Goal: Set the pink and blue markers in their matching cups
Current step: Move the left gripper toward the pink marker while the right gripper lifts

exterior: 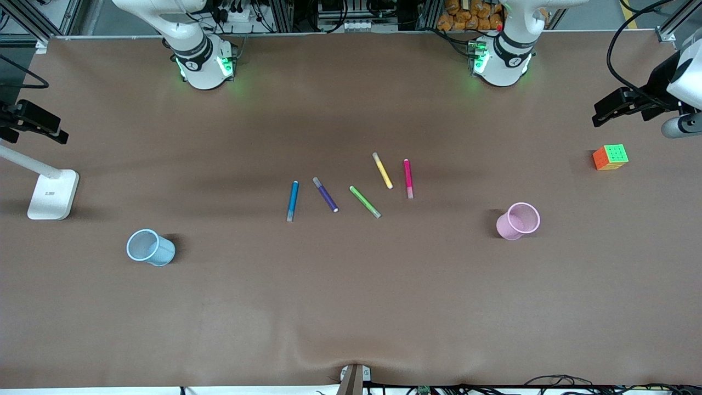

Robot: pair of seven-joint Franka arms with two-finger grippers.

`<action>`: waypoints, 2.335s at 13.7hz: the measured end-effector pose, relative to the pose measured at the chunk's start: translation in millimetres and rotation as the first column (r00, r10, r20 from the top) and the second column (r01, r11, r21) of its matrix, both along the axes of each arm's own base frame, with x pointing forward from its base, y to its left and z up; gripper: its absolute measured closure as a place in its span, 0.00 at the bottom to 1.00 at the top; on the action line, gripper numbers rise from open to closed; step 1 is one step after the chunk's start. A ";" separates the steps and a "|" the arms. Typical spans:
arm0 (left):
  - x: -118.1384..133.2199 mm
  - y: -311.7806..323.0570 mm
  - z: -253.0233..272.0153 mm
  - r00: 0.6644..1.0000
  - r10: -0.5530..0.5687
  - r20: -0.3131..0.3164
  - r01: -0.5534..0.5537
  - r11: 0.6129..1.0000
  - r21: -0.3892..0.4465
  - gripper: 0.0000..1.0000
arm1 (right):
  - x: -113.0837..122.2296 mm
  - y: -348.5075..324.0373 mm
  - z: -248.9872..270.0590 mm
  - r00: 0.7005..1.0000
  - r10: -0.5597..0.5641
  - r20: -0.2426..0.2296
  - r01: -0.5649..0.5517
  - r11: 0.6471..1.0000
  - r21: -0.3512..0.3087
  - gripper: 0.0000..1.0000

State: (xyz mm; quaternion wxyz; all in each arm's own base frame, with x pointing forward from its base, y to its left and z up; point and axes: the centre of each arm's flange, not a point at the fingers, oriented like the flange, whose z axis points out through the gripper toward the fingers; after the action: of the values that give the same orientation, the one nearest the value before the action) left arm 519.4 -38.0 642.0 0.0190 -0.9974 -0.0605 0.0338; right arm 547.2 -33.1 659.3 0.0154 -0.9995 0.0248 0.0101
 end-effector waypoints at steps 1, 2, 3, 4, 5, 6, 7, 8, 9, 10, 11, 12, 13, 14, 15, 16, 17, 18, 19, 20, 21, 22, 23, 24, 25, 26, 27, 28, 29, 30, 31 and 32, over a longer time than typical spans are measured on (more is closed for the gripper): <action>0.0 -0.1 0.0 1.000 0.000 0.000 0.000 1.000 0.000 0.00 | 0.5 -0.2 0.4 1.000 0.000 0.004 0.000 1.000 0.000 0.00; 0.0 0.0 0.2 1.000 0.000 0.000 0.000 1.000 0.000 0.00 | 1.5 -0.3 1.2 1.000 -0.001 0.014 0.001 1.000 -0.001 0.00; 0.0 0.0 1.4 1.000 0.000 0.003 0.000 1.000 0.000 0.00 | 2.6 -0.4 2.1 1.000 -0.001 0.024 0.001 1.000 -0.002 0.00; -0.3 0.0 4.1 1.000 0.000 0.006 0.000 1.000 0.000 0.00 | 3.5 -0.5 2.8 0.999 -0.002 0.032 0.002 1.000 -0.002 0.00; -0.9 0.1 7.9 1.000 0.000 0.008 0.000 1.000 -0.001 0.00 | 4.2 -0.5 3.4 0.999 -0.004 0.039 0.004 1.000 -0.002 0.00; -1.0 0.2 13.6 1.000 0.001 0.011 -0.001 1.000 -0.001 0.00 | 5.0 -0.6 4.1 0.999 -0.005 0.046 0.005 1.000 -0.003 0.00; -0.9 0.7 18.5 1.000 0.002 0.007 -0.002 1.000 -0.001 0.00 | 5.4 -0.6 4.4 0.999 -0.006 0.050 0.007 1.000 -0.003 0.00; -0.1 0.8 19.8 1.000 0.003 -0.004 -0.003 1.000 -0.001 0.00 | 5.7 -0.6 4.1 0.999 -0.007 0.051 0.007 1.000 -0.003 0.00; 2.2 0.5 17.6 1.000 0.002 -0.015 -0.002 1.000 0.000 0.00 | 6.0 -0.3 3.6 0.999 -0.007 0.050 0.007 1.000 -0.003 0.00; 5.7 -0.2 12.7 1.000 0.001 -0.027 -0.001 1.000 0.000 0.00 | 6.4 0.3 3.1 0.999 -0.006 0.050 0.006 1.000 -0.003 0.00; 10.0 -2.4 5.8 0.999 -0.002 -0.041 0.002 1.000 -0.002 0.00 | 6.8 0.9 2.7 0.999 -0.004 0.049 0.005 1.000 -0.003 0.00; 14.4 -8.2 -1.8 0.998 -0.011 -0.056 0.010 1.000 -0.016 0.00 | 7.0 1.2 2.4 0.999 -0.005 0.049 0.005 1.000 -0.003 0.00; 18.8 -16.4 -10.8 0.997 -0.024 -0.075 0.021 0.999 -0.037 0.00 | 7.1 1.0 2.5 0.999 -0.006 0.050 0.006 1.000 -0.003 0.00; 23.5 -24.4 -21.1 0.995 -0.036 -0.095 0.031 0.998 -0.055 0.00 | 7.6 0.9 2.8 0.998 -0.013 0.054 0.013 1.000 -0.003 0.00; 28.8 -32.6 -33.4 0.992 -0.049 -0.119 0.041 0.997 -0.065 0.00 | 9.0 0.7 2.9 0.998 -0.031 0.063 0.031 1.000 -0.003 0.00; 33.7 -40.5 -45.3 0.988 -0.060 -0.140 0.051 0.996 -0.069 0.00 | 11.4 0.7 1.8 0.996 -0.061 0.069 0.061 0.998 -0.002 0.00; 38.0 -47.1 -56.2 0.985 -0.070 -0.159 0.059 0.996 -0.070 0.00 | 15.3 1.0 -0.8 0.992 -0.100 0.075 0.100 0.995 0.000 0.00; 41.4 -52.6 -65.2 0.982 -0.079 -0.174 0.067 0.995 -0.071 0.00 | 20.5 2.7 -4.1 0.986 -0.142 0.083 0.142 0.990 0.003 0.00; 43.9 -58.7 -72.6 0.979 -0.088 -0.186 0.076 0.994 -0.072 0.00 | 26.0 7.2 -7.1 0.980 -0.179 0.088 0.179 0.984 0.006 0.00; 46.2 -66.4 -79.5 0.976 -0.101 -0.192 0.088 0.993 -0.073 0.00 | 31.6 14.9 -9.0 0.975 -0.203 0.094 0.203 0.979 0.009 0.00; 49.6 -73.6 -86.8 0.975 -0.110 -0.193 0.098 0.992 -0.074 0.00 | 37.5 24.5 -9.8 0.969 -0.222 0.107 0.221 0.975 0.014 0.00; 54.9 -81.6 -96.9 0.976 -0.121 -0.184 0.108 0.991 -0.076 0.00 | 44.3 34.1 -10.7 0.962 -0.240 0.127 0.239 0.971 0.022 0.00; 61.1 -91.4 -111.6 0.977 -0.134 -0.165 0.122 0.989 -0.081 0.00 | 51.3 41.2 -11.1 0.954 -0.261 0.149 0.260 0.965 0.031 0.00; 65.2 -102.6 -131.4 0.978 -0.148 -0.150 0.136 0.987 -0.085 0.00 | 58.4 47.1 -12.6 0.944 -0.287 0.164 0.284 0.958 0.041 0.00; 66.1 -113.0 -151.2 0.977 -0.159 -0.144 0.148 0.985 -0.088 0.00 | 65.0 52.2 -13.5 0.935 -0.312 0.171 0.308 0.950 0.048 0.00; 64.8 -121.3 -169.5 0.976 -0.162 -0.145 0.150 0.985 -0.088 0.00 | 71.9 57.2 -14.2 0.926 -0.335 0.176 0.330 0.942 0.054 0.00; 62.1 -127.7 -184.3 0.976 -0.157 -0.150 0.146 0.986 -0.087 0.00 | 79.4 62.3 -15.3 0.917 -0.356 0.179 0.351 0.934 0.061 0.00; 59.5 -133.5 -194.0 0.977 -0.147 -0.153 0.135 0.987 -0.084 0.00 | 86.2 68.0 -16.7 0.911 -0.371 0.182 0.365 0.929 0.066 0.00; 57.2 -139.9 -200.7 0.979 -0.132 -0.154 0.120 0.990 -0.080 0.00 | 92.2 75.0 -18.3 0.907 -0.377 0.185 0.371 0.926 0.070 0.00; 55.5 -147.5 -206.6 0.981 -0.119 -0.155 0.108 0.991 -0.076 0.00 | 96.8 83.6 -20.0 0.907 -0.376 0.188 0.369 0.927 0.073 0.00; 53.8 -158.0 -213.2 0.982 -0.103 -0.157 0.093 0.993 -0.070 0.00 | 99.5 92.4 -20.9 0.910 -0.368 0.192 0.360 0.930 0.076 0.00; 52.0 -169.6 -220.8 0.983 -0.085 -0.164 0.075 0.995 -0.062 0.00 | 100.7 100.9 -21.5 0.913 -0.358 0.195 0.349 0.934 0.078 0.00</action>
State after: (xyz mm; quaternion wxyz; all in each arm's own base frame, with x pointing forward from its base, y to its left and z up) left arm 571.4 -207.6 421.2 -0.0026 -0.9929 -0.0176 0.1177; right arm 647.9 67.7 637.8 0.0400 -0.9736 0.2033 -0.0960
